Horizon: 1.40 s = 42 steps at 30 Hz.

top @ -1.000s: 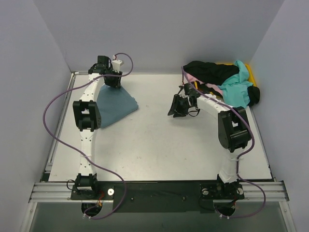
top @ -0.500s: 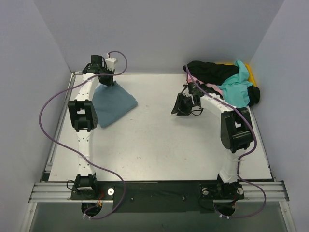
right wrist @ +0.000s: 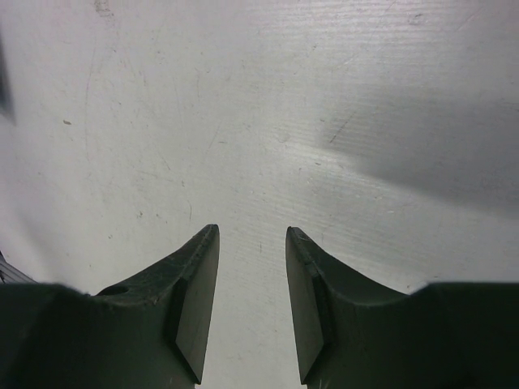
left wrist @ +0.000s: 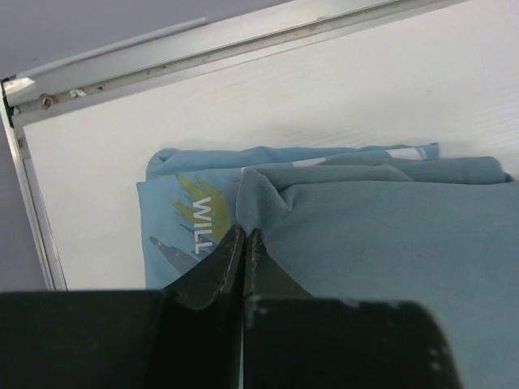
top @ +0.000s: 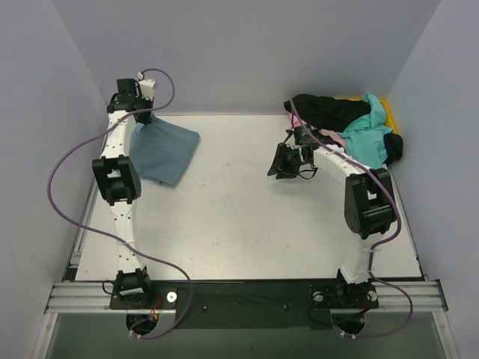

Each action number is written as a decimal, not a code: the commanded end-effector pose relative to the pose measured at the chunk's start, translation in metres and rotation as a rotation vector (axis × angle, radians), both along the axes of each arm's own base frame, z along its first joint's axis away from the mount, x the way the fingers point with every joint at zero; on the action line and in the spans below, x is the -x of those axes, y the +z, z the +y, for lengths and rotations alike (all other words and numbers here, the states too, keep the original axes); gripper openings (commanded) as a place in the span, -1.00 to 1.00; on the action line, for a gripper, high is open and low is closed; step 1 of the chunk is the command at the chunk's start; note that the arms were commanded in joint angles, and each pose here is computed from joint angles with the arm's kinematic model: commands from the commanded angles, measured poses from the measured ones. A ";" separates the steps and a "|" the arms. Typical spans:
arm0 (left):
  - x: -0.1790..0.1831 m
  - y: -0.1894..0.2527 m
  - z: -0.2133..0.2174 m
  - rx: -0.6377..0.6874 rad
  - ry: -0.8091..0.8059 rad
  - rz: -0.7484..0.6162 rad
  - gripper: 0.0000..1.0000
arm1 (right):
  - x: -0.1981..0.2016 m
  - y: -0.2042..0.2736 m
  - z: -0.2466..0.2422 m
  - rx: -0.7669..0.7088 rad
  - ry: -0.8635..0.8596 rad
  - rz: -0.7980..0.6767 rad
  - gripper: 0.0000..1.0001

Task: Fold and stack the t-shirts
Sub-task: Put the neatly folded tshirt into the corner of the board with the left arm

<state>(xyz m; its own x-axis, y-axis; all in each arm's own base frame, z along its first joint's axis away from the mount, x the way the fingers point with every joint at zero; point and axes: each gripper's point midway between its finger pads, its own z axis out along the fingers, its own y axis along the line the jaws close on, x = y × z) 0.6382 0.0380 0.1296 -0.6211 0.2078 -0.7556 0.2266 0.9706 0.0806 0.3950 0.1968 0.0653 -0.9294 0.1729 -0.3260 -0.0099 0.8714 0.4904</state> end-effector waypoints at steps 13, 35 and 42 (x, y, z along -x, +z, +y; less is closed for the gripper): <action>-0.014 0.059 0.094 -0.440 0.406 -0.168 0.09 | 0.004 0.025 -0.004 -0.010 0.007 -0.039 -0.31; 0.129 -0.037 0.015 -0.108 0.180 0.327 -0.95 | 0.023 0.015 -0.007 -0.027 0.015 -0.040 -0.31; 0.122 -0.073 0.074 -0.330 0.328 0.425 -0.98 | 0.022 0.015 -0.010 -0.017 0.010 -0.049 -0.31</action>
